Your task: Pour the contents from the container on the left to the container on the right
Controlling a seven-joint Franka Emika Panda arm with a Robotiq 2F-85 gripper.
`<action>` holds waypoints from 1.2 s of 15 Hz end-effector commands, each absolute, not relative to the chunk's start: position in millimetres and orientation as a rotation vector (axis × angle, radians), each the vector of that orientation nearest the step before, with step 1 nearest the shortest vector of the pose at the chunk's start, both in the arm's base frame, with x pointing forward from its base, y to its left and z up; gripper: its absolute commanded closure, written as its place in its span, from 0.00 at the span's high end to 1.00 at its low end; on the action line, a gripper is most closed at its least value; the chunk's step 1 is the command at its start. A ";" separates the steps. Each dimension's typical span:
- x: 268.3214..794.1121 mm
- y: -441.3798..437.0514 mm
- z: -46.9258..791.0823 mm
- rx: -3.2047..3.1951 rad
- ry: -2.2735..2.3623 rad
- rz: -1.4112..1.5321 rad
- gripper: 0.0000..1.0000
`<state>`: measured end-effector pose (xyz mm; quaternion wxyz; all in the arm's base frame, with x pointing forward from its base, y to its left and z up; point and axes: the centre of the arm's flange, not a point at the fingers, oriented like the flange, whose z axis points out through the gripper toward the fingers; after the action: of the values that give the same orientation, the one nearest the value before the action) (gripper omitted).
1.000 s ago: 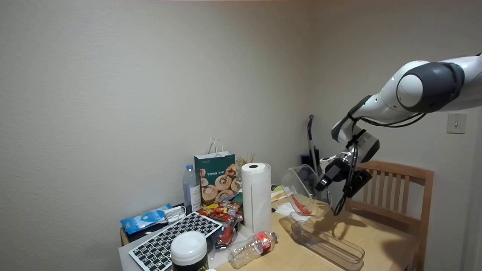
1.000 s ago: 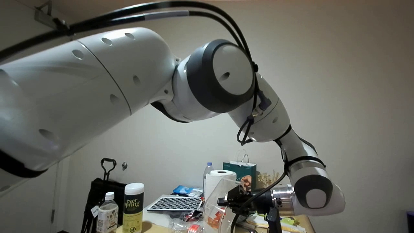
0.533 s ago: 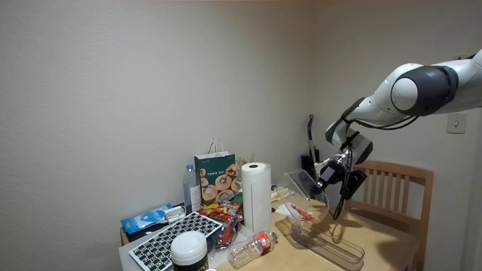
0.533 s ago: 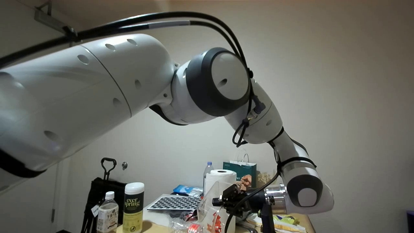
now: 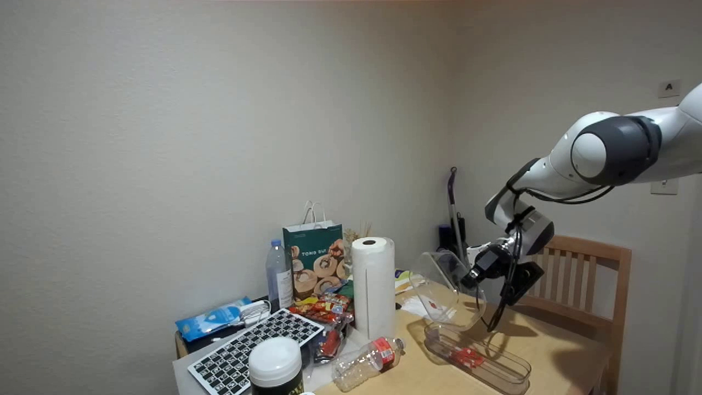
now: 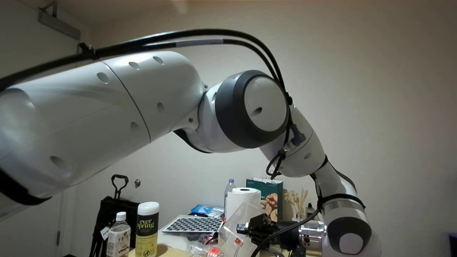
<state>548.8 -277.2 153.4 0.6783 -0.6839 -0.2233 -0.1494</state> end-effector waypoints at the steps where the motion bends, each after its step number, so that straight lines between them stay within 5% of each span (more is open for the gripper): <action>1: 550.3 -289.0 151.7 -1.471 -0.501 -0.389 0.06; 18: 580.5 -247.5 183.2 -1.594 -0.530 -0.262 0.05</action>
<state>581.7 -253.5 162.4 0.6692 -0.6887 -0.2469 -0.1298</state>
